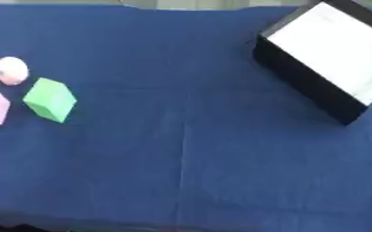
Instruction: Pick up the objects with one hand, pass them to the other hand, and then place them into the box on the other side of the table.
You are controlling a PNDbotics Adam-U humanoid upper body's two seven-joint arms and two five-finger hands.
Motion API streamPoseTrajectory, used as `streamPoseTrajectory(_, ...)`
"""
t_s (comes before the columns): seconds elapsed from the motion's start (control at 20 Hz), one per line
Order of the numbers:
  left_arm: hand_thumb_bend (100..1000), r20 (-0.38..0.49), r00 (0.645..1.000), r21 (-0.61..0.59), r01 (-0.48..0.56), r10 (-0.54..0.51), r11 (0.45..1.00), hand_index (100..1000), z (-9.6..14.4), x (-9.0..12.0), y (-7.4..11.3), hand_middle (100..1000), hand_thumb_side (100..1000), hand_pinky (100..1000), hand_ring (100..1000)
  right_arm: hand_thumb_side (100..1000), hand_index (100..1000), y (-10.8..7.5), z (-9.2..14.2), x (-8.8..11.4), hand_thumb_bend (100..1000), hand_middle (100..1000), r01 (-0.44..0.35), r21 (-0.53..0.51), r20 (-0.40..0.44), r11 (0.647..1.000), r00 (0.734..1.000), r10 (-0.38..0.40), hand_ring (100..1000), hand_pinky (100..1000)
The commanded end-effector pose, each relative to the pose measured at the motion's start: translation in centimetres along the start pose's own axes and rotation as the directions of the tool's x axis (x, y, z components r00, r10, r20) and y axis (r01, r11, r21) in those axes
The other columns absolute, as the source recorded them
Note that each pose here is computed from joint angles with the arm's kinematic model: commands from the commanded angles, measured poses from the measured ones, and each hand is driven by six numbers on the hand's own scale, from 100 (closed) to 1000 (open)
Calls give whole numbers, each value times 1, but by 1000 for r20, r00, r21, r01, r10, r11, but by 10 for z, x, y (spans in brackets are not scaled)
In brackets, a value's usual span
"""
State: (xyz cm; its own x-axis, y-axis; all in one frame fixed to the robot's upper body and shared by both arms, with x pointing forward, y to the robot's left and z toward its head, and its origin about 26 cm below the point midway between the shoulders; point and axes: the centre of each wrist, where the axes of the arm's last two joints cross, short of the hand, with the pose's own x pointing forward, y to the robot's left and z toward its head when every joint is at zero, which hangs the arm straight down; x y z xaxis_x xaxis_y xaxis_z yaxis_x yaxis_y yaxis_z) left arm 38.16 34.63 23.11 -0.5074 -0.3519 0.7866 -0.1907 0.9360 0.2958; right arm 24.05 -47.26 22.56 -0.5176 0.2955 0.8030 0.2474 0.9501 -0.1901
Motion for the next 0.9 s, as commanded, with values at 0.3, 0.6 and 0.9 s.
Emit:
streamPoseTrajectory(0.3,773,57,919,-329,386,-390,862,829,-33,35,61,700,268,771,748,352,822,-4,-1,9,100,854,-68,29,12,997,998,67,1000,884)
streamPoseTrajectory(0.6,874,41,781,-605,515,-623,607,797,-49,34,91,710,228,800,779,352,819,-3,1,6,100,849,-76,36,-1,996,997,77,1000,884)
streamPoseTrajectory(0.9,995,136,651,-751,559,-747,351,786,-59,43,97,719,244,811,795,355,816,-3,1,5,100,844,-77,39,-8,996,997,78,1000,884)
